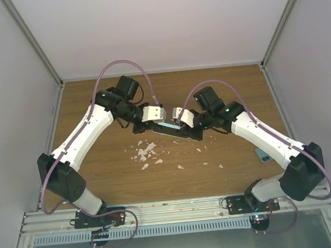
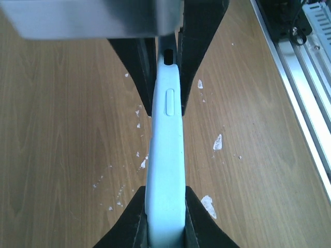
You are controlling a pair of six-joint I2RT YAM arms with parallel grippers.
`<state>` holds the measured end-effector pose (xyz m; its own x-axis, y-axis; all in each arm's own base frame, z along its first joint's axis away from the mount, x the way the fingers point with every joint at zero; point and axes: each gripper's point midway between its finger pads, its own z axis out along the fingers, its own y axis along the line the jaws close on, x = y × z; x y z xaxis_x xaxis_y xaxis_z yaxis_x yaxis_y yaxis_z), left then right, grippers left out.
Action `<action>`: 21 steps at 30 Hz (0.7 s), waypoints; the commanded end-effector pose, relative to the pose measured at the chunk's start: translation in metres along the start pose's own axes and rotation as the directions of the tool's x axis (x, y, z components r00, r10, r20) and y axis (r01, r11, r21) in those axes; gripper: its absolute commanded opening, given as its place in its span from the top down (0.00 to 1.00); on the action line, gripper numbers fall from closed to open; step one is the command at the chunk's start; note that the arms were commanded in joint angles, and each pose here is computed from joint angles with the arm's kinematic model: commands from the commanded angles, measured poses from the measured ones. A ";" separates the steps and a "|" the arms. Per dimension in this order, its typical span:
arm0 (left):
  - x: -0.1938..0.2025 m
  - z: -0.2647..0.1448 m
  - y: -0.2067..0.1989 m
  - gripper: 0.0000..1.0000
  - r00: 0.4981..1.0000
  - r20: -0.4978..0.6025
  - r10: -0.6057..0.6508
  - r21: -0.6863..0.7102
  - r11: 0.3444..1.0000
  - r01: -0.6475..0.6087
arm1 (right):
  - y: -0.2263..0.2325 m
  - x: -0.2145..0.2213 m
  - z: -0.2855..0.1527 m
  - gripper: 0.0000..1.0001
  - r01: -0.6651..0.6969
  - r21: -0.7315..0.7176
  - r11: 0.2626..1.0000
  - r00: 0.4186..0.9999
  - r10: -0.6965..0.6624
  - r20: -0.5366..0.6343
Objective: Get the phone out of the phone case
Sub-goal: Pick up the phone at the center of the board.
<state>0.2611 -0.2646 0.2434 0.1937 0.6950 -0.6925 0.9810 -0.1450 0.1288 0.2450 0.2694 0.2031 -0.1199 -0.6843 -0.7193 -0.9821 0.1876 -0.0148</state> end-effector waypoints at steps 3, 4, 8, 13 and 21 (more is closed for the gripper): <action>-0.037 -0.016 0.024 0.95 0.994 0.104 -0.011 -0.064 0.998 0.018 | -0.016 -0.015 -0.006 0.93 0.030 0.069 0.997 1.000 -0.030 -0.006; -0.038 -0.019 0.027 0.93 0.993 0.114 -0.019 -0.072 0.997 0.027 | -0.018 -0.017 -0.007 0.94 0.029 0.072 0.997 1.000 -0.029 -0.005; -0.051 -0.044 0.041 0.64 0.977 0.204 -0.055 -0.108 0.991 0.078 | -0.028 -0.032 -0.018 0.97 0.007 0.079 0.997 0.999 -0.010 0.034; -0.066 -0.100 0.081 0.15 0.910 0.384 -0.159 -0.195 0.949 0.248 | -0.051 -0.060 -0.045 0.98 -0.056 0.085 0.995 0.987 0.043 0.153; -0.110 -0.188 0.122 0.01 0.740 0.637 -0.216 -0.242 0.855 0.459 | -0.089 -0.125 -0.123 0.97 -0.145 0.029 0.989 0.901 0.120 0.417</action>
<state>0.3686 -0.2253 0.3924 -0.1034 0.2944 -0.9501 0.9419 0.3359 0.0016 0.3273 0.2503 0.3071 -0.2077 -0.4878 -0.8479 -0.9333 0.3583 0.0225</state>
